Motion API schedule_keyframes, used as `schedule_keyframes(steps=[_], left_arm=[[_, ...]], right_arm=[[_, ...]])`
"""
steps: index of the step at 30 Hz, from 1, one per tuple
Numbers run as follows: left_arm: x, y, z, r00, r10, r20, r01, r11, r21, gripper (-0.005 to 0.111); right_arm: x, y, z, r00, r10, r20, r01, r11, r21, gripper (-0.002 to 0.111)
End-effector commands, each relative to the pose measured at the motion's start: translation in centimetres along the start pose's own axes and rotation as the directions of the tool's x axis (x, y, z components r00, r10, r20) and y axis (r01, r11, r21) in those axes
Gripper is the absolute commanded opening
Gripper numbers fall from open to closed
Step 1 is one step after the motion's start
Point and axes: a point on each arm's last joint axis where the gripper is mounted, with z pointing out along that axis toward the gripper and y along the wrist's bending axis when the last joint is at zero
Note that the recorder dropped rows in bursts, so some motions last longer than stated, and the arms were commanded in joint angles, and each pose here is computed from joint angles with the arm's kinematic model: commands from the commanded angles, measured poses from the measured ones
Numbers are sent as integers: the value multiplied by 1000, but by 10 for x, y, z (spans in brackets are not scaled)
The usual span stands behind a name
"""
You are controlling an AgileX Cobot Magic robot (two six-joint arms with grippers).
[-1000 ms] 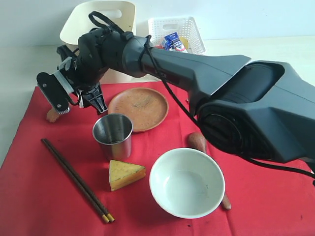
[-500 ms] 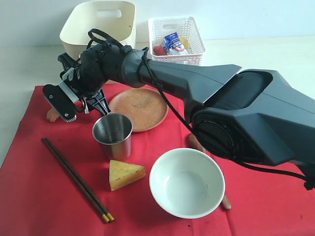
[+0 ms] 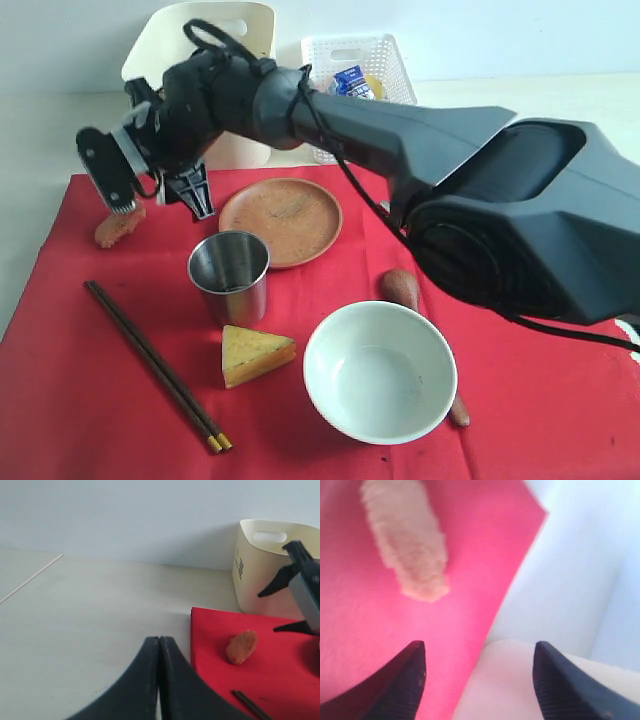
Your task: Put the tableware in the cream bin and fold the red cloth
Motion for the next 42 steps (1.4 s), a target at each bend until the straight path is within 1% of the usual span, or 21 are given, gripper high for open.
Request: schedule_keyframes(steps=[1, 2, 3, 5, 7, 9, 10, 13, 18, 25, 29, 34, 39, 42], left_arm=[[0, 0, 0, 1000, -3, 2, 3, 1000, -3, 2], [0, 0, 0, 1000, -3, 2, 3, 1000, -3, 2], [0, 0, 0, 1000, -3, 2, 3, 1000, -3, 2], [0, 0, 0, 1000, -3, 2, 3, 1000, -3, 2], [0, 0, 0, 1000, -3, 2, 3, 1000, -3, 2], [0, 0, 0, 1000, -3, 2, 3, 1000, -3, 2], [0, 0, 0, 1000, -3, 2, 3, 1000, -3, 2], [0, 0, 0, 1000, -3, 2, 3, 1000, -3, 2], [0, 0, 0, 1000, -3, 2, 3, 1000, -3, 2], [0, 0, 0, 1000, -3, 2, 3, 1000, -3, 2], [0, 0, 0, 1000, -3, 2, 3, 1000, -3, 2], [0, 0, 0, 1000, -3, 2, 3, 1000, -3, 2], [0, 0, 0, 1000, -3, 2, 3, 1000, -3, 2], [0, 0, 0, 1000, -3, 2, 3, 1000, -3, 2]], right_arm=[[3, -30, -30, 890, 407, 207, -422, 906, 34, 59], [3, -31, -31, 858, 454, 242, -470, 883, 8, 59], [3, -30, -32, 837, 477, 268, -489, 872, -25, 59], [0, -21, -28, 853, 444, 275, -431, 896, -109, 59], [-2, -9, -22, 867, 419, 271, -379, 906, -189, 59], [-3, -2, -16, 856, 430, 285, -376, 899, -226, 59], [-3, -1, -13, 840, 452, 300, -392, 888, -239, 59], [-4, 6, -3, 815, 462, 350, -387, 883, -265, 59], [-2, 14, 10, 797, 480, 367, -402, 874, -271, 59], [13, 25, 28, 760, 547, 352, -459, 834, -305, 59], [18, 28, 32, 748, 565, 348, -474, 822, -316, 59], [20, 27, 34, 742, 570, 353, -491, 820, -293, 59], [23, 33, 43, 747, 572, 339, -498, 819, -285, 59], [25, 33, 47, 750, 570, 335, -512, 821, -250, 59]])
